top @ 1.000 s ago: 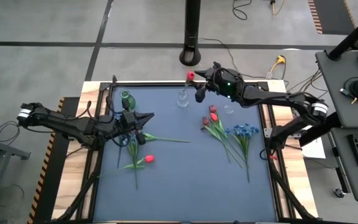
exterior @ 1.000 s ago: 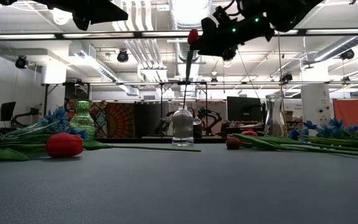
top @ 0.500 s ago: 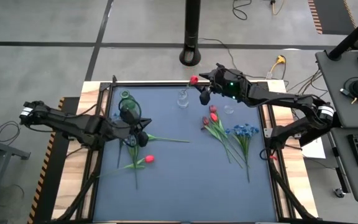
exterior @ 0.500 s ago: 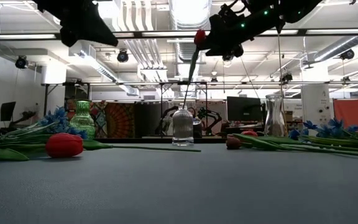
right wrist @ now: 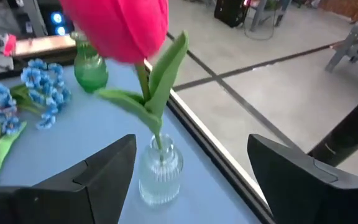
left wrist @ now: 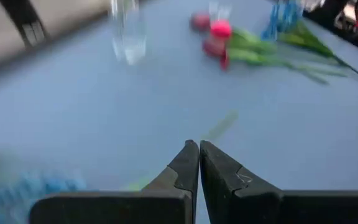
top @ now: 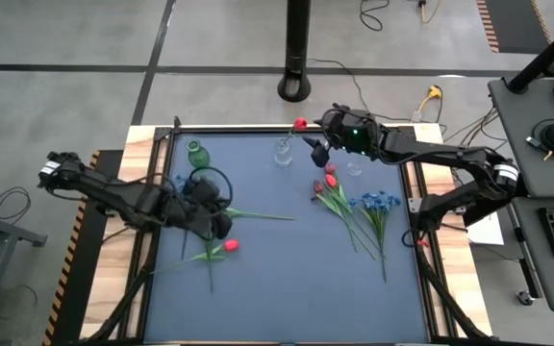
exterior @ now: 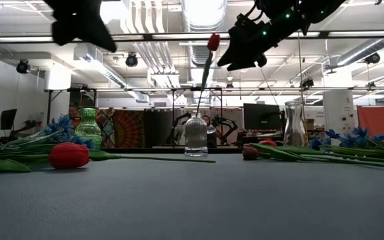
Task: Sort flowers into vase by color
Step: Put the bottom left blue flowers into the right transparent vase
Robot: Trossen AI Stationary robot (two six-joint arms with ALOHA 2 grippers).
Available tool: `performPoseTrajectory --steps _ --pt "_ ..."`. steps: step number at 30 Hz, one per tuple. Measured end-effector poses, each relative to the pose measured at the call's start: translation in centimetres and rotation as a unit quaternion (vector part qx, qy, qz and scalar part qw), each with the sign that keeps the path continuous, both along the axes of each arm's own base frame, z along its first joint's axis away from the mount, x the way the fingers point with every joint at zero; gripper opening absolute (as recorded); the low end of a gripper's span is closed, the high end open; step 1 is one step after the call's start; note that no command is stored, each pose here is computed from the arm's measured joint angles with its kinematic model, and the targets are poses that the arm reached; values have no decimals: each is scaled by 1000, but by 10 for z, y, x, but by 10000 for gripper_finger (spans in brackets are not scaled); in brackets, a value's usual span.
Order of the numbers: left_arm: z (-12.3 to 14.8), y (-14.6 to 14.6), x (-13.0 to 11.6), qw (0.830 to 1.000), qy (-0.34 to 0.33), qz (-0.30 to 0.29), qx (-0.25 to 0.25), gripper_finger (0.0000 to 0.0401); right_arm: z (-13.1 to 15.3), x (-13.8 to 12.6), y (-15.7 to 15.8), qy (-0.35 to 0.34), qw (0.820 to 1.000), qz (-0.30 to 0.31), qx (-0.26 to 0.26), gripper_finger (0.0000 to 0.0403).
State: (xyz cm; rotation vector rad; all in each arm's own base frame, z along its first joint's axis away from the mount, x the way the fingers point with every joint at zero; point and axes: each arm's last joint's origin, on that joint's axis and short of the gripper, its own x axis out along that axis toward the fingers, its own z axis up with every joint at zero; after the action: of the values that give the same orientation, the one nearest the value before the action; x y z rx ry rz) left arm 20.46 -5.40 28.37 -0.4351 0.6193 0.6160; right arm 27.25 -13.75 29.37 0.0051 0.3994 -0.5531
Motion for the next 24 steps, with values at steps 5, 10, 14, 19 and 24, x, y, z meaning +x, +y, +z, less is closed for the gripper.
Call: performPoseTrajectory --steps 5,10,14,19,24 --pt "-24 -11 -5 986 70 52 -142 0 -2 -3 2 17 1000 -1 13 295" --pt "-48 -22 -3 954 161 119 -225 8 -4 -5 4 31 999 2 21 298" --pt "-63 -28 3 936 208 136 -249 33 -5 -5 7 36 999 9 26 299" --pt "-80 -31 8 923 256 164 -236 86 -5 -3 11 40 999 17 28 297" --pt "-94 -33 12 909 281 208 -227 159 -6 -3 13 45 998 21 30 301"
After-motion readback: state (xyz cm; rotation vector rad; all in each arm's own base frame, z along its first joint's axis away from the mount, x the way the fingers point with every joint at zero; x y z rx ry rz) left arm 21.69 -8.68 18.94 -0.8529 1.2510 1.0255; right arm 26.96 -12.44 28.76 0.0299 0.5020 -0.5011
